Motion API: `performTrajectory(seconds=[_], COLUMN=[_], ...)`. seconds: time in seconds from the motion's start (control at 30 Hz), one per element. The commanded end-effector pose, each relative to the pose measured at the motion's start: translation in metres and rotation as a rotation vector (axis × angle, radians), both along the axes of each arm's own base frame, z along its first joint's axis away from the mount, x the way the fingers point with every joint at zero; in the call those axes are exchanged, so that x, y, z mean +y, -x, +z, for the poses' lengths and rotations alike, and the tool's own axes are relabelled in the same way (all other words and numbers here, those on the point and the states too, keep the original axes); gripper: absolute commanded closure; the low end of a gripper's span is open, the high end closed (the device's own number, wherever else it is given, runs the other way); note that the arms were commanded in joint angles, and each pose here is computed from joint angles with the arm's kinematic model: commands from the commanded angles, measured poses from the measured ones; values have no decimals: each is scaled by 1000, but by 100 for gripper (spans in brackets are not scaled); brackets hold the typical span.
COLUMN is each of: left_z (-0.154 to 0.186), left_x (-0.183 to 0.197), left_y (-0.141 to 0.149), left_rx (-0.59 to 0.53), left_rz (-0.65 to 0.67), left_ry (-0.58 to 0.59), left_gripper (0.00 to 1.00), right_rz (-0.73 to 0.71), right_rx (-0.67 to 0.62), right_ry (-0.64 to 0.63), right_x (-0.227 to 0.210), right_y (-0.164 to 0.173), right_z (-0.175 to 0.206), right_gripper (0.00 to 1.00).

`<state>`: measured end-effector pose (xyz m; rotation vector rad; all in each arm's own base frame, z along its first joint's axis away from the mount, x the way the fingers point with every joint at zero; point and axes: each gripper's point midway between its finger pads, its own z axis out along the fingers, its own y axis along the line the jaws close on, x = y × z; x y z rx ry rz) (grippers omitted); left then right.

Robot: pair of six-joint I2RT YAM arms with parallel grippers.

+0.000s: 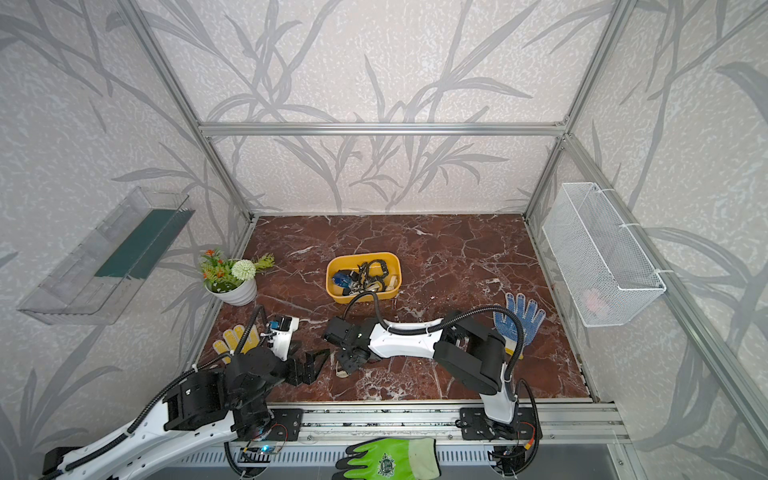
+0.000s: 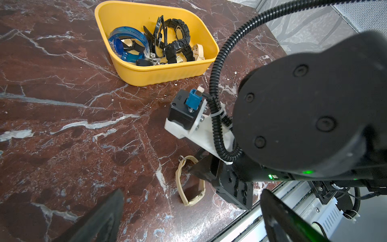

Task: Put the watch into the storage box
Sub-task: Pick up the watch at the center of the board.

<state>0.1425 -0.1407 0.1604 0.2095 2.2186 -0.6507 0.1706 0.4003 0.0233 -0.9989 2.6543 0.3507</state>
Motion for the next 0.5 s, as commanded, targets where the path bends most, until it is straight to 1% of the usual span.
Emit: performTrajectory(seconds=[0.0, 0.2, 0.33, 0.47], left_z=[-3, -3, -3, -4], left_x=[3, 4, 4, 5], left_y=[-2, -2, -2, -2], left_rx=[-7, -9, -9, -6], left_rz=[14, 17, 19, 27], left_ry=[-13, -16, -16, -15], left_gripper=[1, 1, 1, 1], right_rz=[-20, -30, -48, -78], right_rx=[13, 34, 22, -22], right_ry=[-7, -6, -9, -11], right_x=[5, 5, 3, -1], right_y=[-5, -5, -9, -19], right_z=[-3, -11, -8, 3], right_gripper=[72, 77, 86, 92])
